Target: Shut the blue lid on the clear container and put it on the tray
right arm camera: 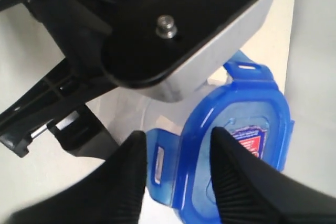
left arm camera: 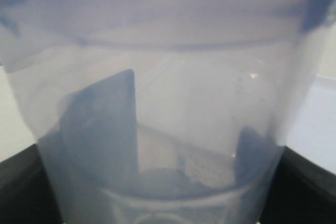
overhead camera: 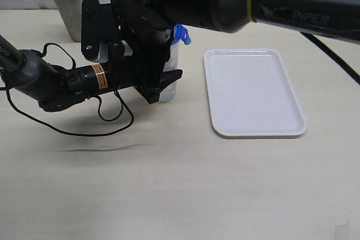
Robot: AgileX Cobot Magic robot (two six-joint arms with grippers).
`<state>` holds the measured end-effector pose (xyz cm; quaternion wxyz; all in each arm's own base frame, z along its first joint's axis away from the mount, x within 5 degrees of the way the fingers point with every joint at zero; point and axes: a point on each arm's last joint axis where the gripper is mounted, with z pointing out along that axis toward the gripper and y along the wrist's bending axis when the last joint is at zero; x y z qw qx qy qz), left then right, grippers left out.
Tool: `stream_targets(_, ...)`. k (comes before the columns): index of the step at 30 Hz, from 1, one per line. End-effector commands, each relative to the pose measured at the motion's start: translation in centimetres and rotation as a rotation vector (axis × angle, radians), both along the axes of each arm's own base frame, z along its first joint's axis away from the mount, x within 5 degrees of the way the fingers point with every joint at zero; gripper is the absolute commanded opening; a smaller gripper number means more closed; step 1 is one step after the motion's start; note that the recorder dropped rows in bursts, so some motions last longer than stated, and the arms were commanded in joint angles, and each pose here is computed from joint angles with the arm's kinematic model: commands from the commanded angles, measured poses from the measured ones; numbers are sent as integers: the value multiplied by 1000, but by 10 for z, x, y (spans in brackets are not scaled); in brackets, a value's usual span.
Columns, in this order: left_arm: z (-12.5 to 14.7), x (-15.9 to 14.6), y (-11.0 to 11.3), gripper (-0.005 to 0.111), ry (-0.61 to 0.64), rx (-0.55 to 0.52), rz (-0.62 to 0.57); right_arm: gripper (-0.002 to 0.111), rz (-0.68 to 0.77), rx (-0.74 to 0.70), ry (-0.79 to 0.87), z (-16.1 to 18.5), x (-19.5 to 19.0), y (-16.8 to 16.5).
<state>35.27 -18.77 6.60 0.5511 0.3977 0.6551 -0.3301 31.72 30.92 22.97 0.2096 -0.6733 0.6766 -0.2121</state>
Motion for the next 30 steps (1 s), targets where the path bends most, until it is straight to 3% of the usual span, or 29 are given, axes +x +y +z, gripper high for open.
stream_targets(1, -4, -11, -3, 0, -31, 44, -108, 33, -69, -117, 160, -64, 1, -10)
stream_targets(10, -3, -12, -3, 0, -35, 40, -119, 32, -74, -94, 165, -63, -3, -6)
stream_targets(13, -3, -12, -3, 0, -35, 40, -119, 42, -92, -54, 196, -58, -7, -5)
stream_targets(14, -3, -12, -3, 0, -35, 40, -117, 49, -97, -24, 196, -49, -8, -5)
stream_targets(16, -3, -12, -2, 0, -37, 33, -117, 52, -103, 16, 177, -35, -10, -6)
stream_targets(25, 0, -11, 14, 0, -23, -7, -171, 53, -127, 409, 151, 63, -27, -21)
stream_targets(30, -1, -13, 13, 0, -23, 1, -196, 52, -218, 521, 129, 89, -35, -30)
